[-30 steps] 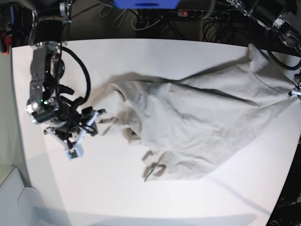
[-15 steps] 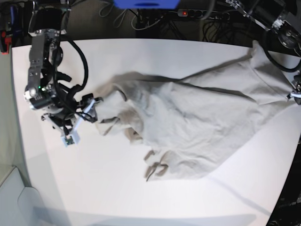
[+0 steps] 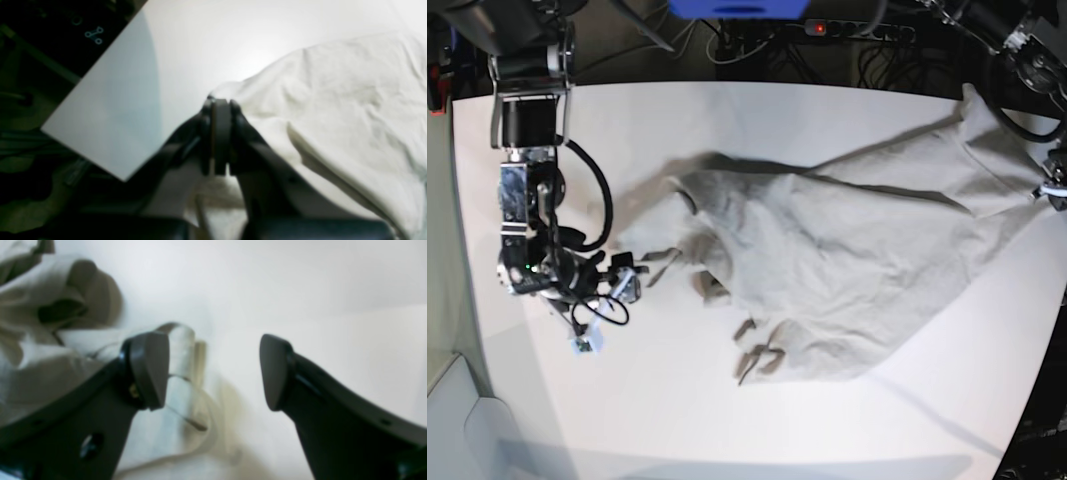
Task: Layout the t-shirt on the table in an organized manner, then fold the t-shirt properly
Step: 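Release the fabric and regrasp the t-shirt edge with the right gripper, then pull the held edge with the right gripper away from the left gripper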
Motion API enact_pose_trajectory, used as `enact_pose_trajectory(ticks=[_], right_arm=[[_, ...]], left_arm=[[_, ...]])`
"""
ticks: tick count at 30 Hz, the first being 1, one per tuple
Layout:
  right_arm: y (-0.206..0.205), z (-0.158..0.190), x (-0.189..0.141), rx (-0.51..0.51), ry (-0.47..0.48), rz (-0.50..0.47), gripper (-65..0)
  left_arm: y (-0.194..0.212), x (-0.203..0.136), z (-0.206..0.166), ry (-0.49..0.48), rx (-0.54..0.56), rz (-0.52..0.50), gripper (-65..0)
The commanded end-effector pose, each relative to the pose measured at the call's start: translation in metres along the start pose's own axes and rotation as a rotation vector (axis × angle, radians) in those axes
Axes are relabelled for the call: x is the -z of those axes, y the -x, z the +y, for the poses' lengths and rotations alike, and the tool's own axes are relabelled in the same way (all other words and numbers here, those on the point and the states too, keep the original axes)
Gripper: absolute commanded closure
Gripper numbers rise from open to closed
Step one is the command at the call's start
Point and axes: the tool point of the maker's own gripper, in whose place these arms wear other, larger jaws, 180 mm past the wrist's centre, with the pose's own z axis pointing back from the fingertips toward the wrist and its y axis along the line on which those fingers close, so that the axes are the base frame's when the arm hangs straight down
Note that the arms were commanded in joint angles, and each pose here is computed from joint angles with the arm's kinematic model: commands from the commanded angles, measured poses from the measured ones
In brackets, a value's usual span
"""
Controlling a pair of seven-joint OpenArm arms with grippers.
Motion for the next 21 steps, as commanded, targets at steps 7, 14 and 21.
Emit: enact_pose_trajectory(ticks=[7, 14, 21], right_arm=[[-0.013, 0.019, 0.014, 0.027, -0.054, -0.06, -37.3], [0.002, 0.02, 0.031, 0.065, -0.067, -0.041, -33.6], [0.007, 0.017, 0.034, 0.073, -0.064, -0.032, -18.7]], left_arm=[[-0.007, -0.004, 0.0, 0.0, 0.008, -0.038, -0.3], [-0.007, -0.004, 0.0, 0.0, 0.008, -0.036, -0.3], [-0.007, -0.004, 0.0, 0.0, 0.008, -0.036, -0.3]])
